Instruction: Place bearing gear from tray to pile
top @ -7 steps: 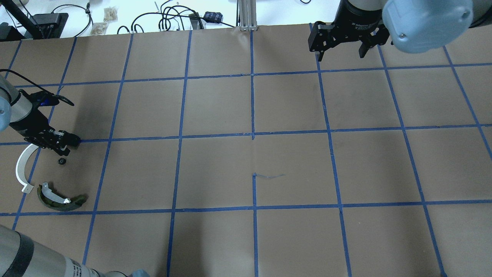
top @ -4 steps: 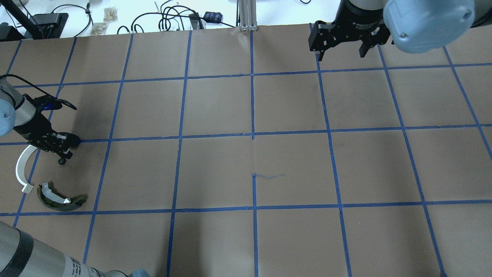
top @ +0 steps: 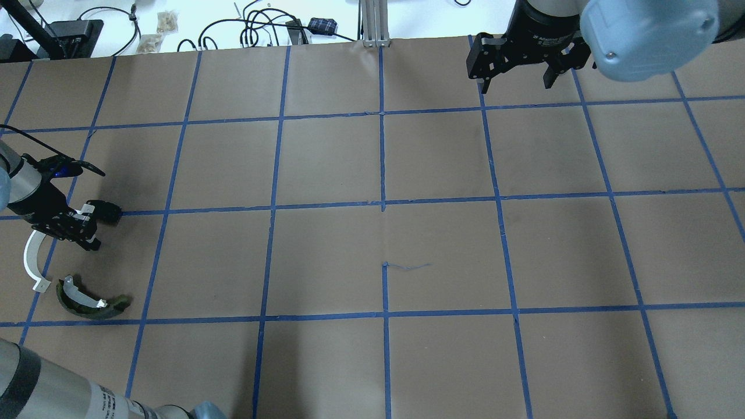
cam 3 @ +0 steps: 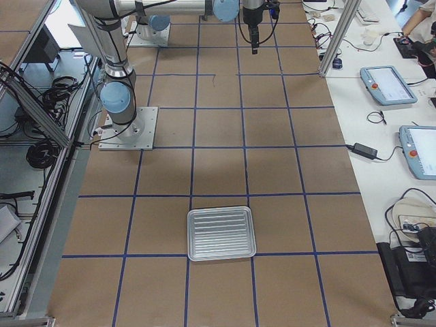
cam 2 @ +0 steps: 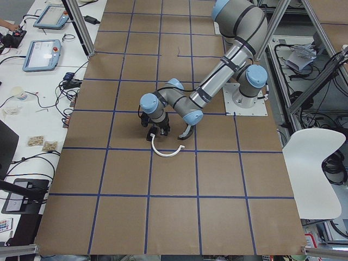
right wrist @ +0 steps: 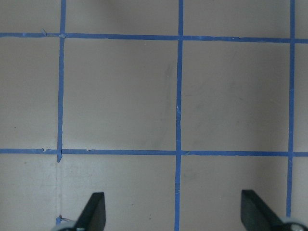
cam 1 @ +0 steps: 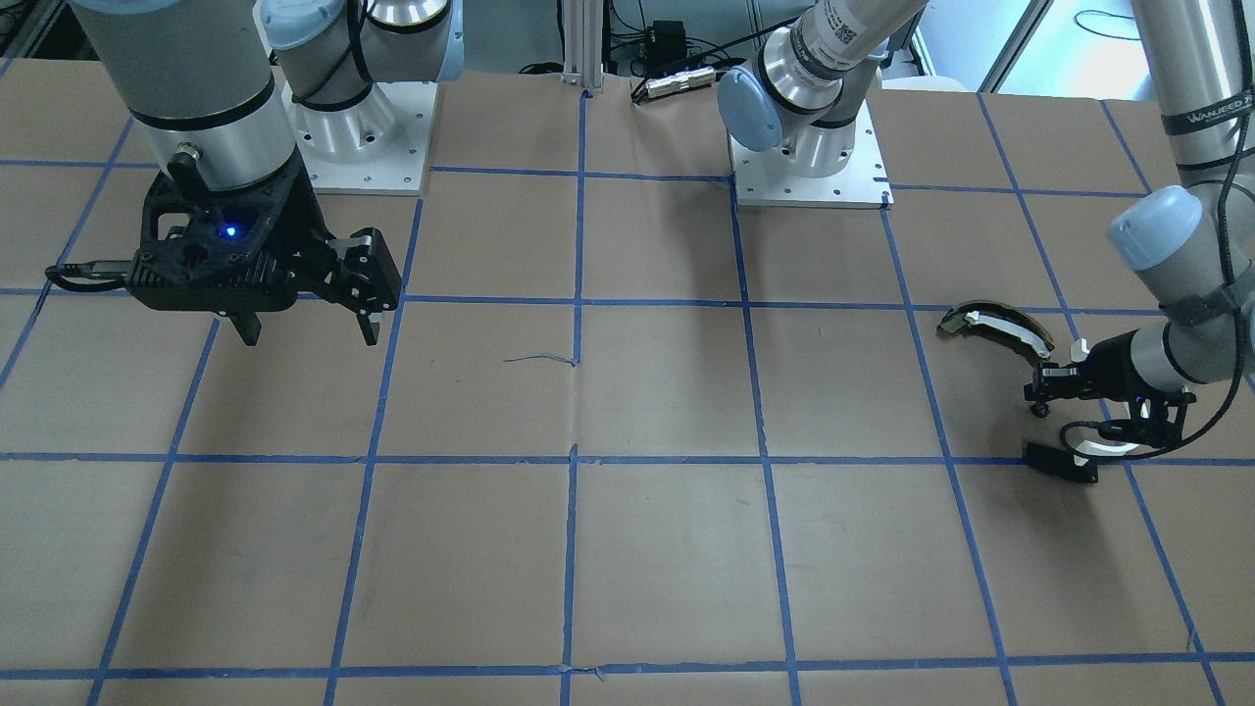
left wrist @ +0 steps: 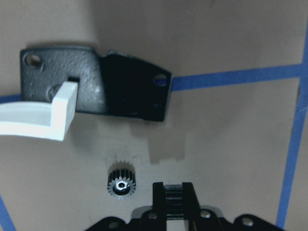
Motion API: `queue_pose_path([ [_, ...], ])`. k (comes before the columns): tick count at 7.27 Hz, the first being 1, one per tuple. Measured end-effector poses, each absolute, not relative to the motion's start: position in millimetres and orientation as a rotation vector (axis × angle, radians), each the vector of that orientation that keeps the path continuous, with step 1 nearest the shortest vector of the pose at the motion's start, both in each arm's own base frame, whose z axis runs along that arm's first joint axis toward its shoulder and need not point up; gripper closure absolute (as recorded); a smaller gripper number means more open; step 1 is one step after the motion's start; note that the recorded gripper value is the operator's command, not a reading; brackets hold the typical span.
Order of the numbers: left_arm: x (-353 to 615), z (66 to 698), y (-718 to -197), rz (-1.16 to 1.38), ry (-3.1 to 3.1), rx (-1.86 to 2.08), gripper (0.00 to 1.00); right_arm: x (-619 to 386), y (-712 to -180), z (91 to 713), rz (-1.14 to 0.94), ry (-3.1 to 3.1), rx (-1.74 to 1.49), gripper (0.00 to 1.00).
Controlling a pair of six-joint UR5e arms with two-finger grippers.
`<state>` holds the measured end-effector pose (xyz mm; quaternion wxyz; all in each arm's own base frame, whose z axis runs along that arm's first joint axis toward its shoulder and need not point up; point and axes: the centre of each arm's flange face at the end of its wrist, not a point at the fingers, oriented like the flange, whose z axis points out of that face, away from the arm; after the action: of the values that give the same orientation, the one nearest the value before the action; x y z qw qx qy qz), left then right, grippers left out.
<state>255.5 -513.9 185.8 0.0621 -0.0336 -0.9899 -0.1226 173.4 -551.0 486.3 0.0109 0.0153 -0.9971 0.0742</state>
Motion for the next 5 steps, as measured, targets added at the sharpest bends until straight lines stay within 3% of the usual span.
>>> queue_pose_path([
  [1,256.6,185.7,-513.5,-0.37,-2.994,-0.1,0.31,173.4,-550.9,486.3,0.231,-3.111,0.048,0.0],
  [2,256.8,186.1,-513.4,-0.37,-2.995,-0.099,0.19,173.3,-550.8,486.0,0.23,-3.111,0.048,0.0],
  [5,253.6,195.1,-515.4,-0.366,-3.004,-0.099,0.12,173.3,-550.5,485.4,0.229,-3.11,0.048,0.0],
])
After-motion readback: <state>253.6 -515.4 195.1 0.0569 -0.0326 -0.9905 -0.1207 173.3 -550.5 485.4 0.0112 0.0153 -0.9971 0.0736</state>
